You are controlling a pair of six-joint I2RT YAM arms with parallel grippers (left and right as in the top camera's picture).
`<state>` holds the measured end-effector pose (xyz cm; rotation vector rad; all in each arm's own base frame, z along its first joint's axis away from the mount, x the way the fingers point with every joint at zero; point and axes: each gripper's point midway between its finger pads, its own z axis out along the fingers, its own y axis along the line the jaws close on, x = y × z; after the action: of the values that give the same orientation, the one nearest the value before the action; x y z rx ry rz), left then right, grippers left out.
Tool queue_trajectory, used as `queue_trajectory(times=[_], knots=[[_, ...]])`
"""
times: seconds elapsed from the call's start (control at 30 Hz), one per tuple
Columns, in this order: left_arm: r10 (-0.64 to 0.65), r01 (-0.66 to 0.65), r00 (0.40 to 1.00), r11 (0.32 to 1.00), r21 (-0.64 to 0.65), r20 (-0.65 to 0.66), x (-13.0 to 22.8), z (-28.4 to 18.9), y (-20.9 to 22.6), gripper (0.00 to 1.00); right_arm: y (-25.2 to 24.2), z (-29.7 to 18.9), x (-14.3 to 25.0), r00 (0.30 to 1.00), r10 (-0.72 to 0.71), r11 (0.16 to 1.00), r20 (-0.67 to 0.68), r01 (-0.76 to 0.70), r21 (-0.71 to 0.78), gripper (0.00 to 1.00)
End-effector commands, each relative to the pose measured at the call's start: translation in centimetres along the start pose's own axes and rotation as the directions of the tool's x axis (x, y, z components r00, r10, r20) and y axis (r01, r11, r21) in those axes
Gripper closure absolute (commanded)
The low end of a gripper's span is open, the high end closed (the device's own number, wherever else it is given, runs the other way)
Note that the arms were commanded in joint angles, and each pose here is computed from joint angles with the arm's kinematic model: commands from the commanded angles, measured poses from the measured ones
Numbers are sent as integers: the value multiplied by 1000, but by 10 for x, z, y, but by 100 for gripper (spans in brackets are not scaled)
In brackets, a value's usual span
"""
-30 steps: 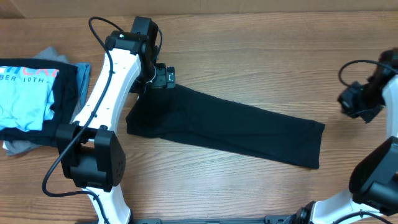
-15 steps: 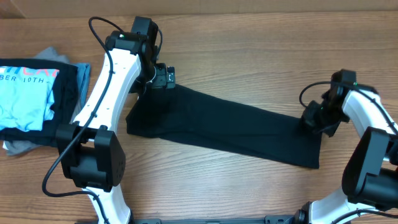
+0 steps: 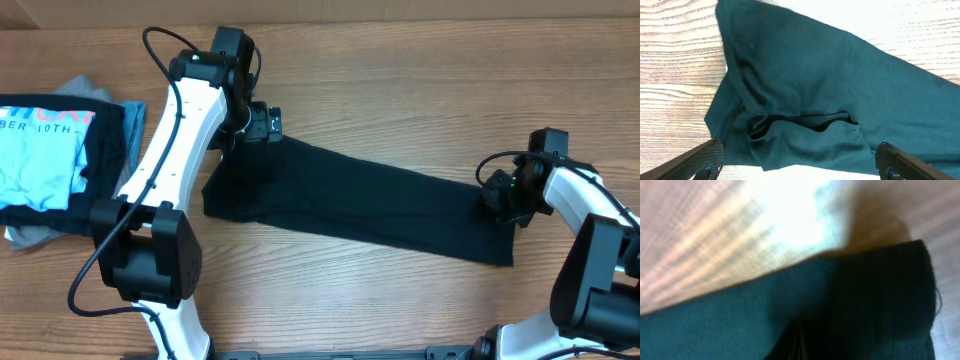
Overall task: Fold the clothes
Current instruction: 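Grasp the strip's right end with the right gripper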
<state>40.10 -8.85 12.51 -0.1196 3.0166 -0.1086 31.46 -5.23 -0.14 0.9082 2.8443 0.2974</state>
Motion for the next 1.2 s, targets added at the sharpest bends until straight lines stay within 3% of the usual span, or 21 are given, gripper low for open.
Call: queue_trajectory(times=[0.0,0.5,0.7,0.9,1.07,1.17], knots=[[2,-2,1000,1000,9,-3,-1,1,-1,0,-5,19,0,1000,18,1000,13,-18,8,96],[2,-2,1000,1000,9,-3,-1,1,-1,0,29,-1,-87,932,-38,992,361,77,-95,96],[2,-2,1000,1000,9,-3,-1,1,-1,0,61,-69,-115,925,-40,985,379,101,-142,96],[2,-2,1000,1000,9,-3,-1,1,-1,0,70,-130,-85,969,-58,988,238,90,-127,96],[2,-2,1000,1000,9,-3,-1,1,-1,0,48,-110,-28,1000,-30,998,-2,29,-62,96],[2,-2,1000,1000,9,-3,-1,1,-1,0,51,-91,7,987,-107,988,-122,93,-120,96]])
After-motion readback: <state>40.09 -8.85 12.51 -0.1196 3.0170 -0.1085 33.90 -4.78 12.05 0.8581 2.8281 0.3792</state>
